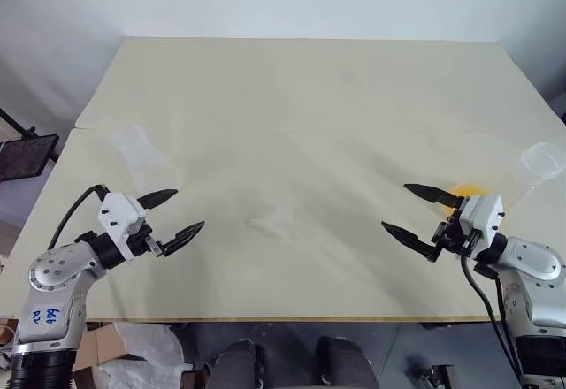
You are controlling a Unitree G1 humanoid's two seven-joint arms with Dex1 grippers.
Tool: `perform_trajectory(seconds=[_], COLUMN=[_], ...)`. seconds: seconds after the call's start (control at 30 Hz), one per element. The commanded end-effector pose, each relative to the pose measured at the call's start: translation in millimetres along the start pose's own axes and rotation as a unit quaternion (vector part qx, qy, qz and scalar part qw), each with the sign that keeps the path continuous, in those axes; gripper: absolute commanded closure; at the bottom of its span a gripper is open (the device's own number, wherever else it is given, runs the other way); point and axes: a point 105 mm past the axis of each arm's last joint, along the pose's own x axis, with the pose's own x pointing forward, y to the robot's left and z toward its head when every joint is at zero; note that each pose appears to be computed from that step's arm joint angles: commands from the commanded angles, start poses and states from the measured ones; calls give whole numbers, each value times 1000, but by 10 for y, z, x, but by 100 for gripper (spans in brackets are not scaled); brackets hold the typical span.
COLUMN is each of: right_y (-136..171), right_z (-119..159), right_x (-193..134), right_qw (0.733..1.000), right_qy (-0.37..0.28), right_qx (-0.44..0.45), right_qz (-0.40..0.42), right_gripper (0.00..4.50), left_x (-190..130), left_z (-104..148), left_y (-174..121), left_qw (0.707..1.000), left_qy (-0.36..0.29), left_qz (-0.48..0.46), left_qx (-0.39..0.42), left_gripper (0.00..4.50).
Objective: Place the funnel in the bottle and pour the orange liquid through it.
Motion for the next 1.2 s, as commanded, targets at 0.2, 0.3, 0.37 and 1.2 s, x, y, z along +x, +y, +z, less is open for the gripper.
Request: perform_trajectory(seconds=[0.2,0.3,0.37,1.2], right_y=[17,85,149,450], right_z=[33,207,305,491], right_x=[6,238,372,801], right_qw=[1000,997,995,989], right_qy=[-9,-61,-81,-85], right_qx=[6,34,44,33], right_qz=[17,23,40,120], right_gripper=[3,3,3,3], left_x=[-26,-223,-351,-232], left_z=[168,70,-16,86], left_y=[48,124,166,741], left_qw=[1000,997,994,958], left_qy=[-26,-23,-17,-93], left_qz=[3,54,92,250], left_qx=[-17,-40,-49,-107], left_gripper=[0,0,0,0])
